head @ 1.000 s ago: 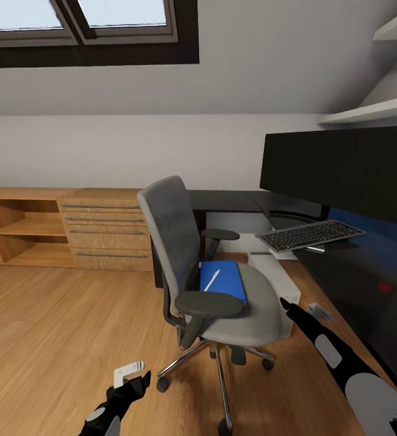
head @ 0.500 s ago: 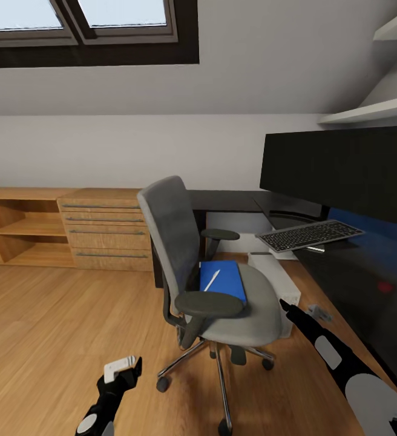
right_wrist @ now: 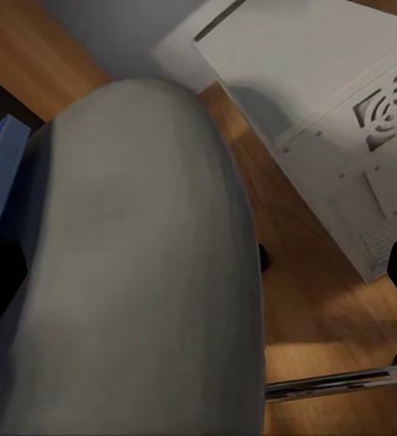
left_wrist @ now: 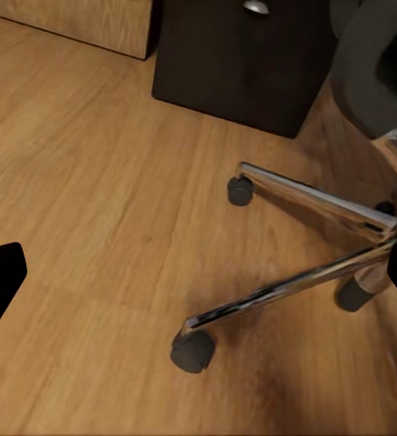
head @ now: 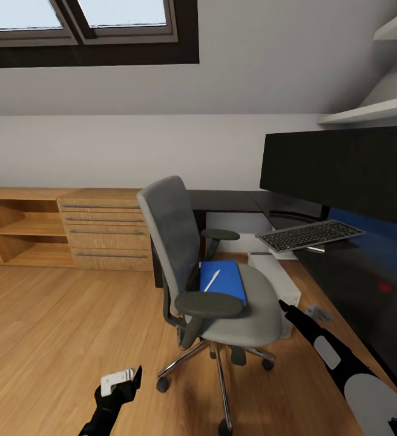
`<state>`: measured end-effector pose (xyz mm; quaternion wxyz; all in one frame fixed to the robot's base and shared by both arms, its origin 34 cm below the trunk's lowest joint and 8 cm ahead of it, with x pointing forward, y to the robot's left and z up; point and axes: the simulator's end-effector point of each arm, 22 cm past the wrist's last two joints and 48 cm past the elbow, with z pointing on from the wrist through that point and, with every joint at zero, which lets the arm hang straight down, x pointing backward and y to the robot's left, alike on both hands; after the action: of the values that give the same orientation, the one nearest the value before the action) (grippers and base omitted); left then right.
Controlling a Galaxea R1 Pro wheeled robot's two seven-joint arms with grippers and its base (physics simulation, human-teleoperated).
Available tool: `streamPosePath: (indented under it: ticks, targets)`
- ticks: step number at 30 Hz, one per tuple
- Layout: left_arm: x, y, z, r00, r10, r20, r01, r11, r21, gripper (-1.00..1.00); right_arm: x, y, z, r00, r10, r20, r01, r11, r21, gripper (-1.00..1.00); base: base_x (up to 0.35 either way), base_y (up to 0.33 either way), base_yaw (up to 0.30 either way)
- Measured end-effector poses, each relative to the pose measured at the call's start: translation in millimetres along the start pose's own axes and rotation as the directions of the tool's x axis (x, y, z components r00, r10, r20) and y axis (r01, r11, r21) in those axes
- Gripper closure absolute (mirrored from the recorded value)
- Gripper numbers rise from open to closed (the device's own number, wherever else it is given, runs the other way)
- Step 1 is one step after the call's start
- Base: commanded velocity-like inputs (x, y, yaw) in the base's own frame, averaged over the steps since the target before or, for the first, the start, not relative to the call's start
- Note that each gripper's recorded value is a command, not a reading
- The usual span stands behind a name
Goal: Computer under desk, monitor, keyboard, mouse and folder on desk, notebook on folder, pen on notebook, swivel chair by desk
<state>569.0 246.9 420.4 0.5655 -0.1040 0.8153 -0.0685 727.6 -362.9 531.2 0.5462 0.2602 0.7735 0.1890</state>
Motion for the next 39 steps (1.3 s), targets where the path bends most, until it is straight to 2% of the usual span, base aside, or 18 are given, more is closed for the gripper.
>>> streamPosePath:
  ticks: [9,17,32,39]
  targets:
    - [-3,7,-1.5,1.0,0.01,0.015,-0.01,1.0,0.0,-1.0,5,0,0.2,1.0,0.011,-0.019,-0.011,1.0,0.002,-1.0,0.087,0.0,0.0]
    - [-2,8,-1.7,1.0,0.01,0.015,-0.01,1.0,-0.001,-1.0,3,-3,0.2,0.999,0.041,-0.014,-0.041,0.999,0.015,-1.0,0.018,0.0,0.0]
    - [11,11,-4.2,1.0,0.01,-0.015,-0.01,1.0,-0.009,-1.0,3,-5,0.0,0.998,0.056,-0.012,-0.056,0.998,0.025,-1.0,0.001,0.0,0.0]
    - [11,11,-4.3,1.0,0.011,-0.016,-0.011,1.0,-0.009,-1.0,11,-5,-0.3,0.997,0.066,-0.05,-0.065,0.998,0.024,-1.0,0.0,0.0,0.0]
